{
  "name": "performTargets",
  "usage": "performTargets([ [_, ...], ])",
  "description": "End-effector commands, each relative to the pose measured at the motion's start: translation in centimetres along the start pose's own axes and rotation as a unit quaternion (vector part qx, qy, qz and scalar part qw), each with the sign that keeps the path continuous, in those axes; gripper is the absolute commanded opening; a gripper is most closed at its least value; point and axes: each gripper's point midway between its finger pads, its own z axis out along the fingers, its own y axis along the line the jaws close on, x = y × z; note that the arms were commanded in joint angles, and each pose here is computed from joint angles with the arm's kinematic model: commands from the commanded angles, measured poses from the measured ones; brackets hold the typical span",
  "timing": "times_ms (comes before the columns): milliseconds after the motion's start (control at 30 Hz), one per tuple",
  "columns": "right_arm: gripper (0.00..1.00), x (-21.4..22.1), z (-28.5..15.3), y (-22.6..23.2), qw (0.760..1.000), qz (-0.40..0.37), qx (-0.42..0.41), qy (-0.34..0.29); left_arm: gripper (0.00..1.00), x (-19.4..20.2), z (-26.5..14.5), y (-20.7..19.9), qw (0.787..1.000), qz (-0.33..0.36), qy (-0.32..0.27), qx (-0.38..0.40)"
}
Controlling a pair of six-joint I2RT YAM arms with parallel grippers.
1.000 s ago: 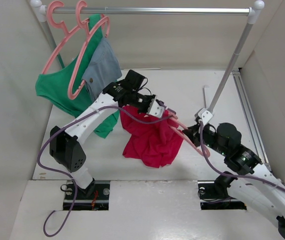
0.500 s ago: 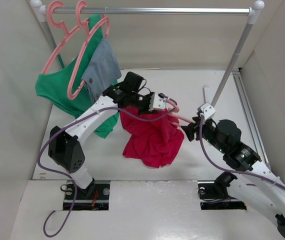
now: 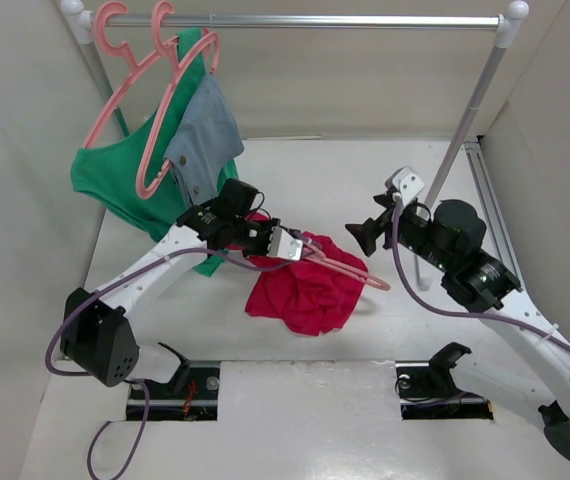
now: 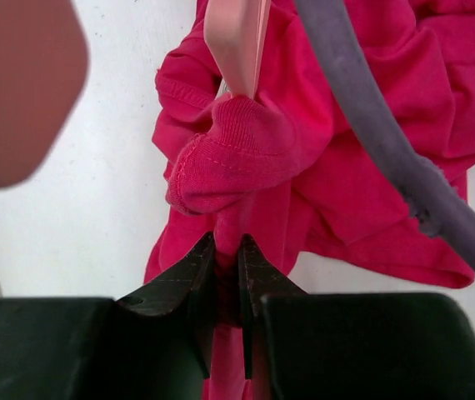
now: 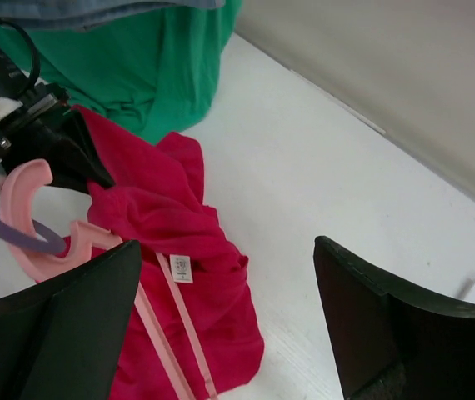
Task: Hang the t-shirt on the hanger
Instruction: Place tshirt on hanger
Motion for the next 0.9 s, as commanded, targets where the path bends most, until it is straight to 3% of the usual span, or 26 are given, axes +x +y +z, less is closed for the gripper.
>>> performTargets([
  [0,0.88,-2.0,1.1,0.2,0.999,0.000,-0.031,-0.024,0.00,-0.9,-1.7,0.4,0.998,0.060,-0.012,-0.008],
  [67,0.84,2.5,3.3,-0.7,0.998,0.042,-0.036,0.042,0.00,-1.5,-2.4,0.4,0.996,0.081,-0.024,-0.013],
  [100,0.72,4.1,3.9,-0.1,0.994,0.064,-0.066,0.067,0.00,-1.7,-2.5,0.1,0.996,0.089,-0.031,-0.011],
  [200,0.50,9.3,6.1,0.0,0.979,0.124,-0.090,0.138,0.00,-1.7,-2.8,-0.8,0.994,0.103,-0.032,0.000],
  [300,0.50,13.0,7.7,-0.1,0.968,0.150,-0.078,0.184,0.00,-1.2,-2.6,-1.7,0.995,0.093,-0.028,0.015],
  [367,0.62,14.1,8.7,-0.4,0.964,0.158,-0.074,0.199,0.00,-1.4,-2.8,-1.7,0.995,0.095,-0.029,0.011],
  [433,0.66,15.6,10.3,-0.6,0.958,0.166,-0.075,0.221,0.00,-1.4,-2.6,-1.8,0.995,0.096,-0.034,0.011],
  [867,0.64,23.9,13.9,1.2,0.920,0.210,-0.121,0.308,0.00,-1.8,-2.9,-1.7,0.996,0.076,-0.040,-0.006],
])
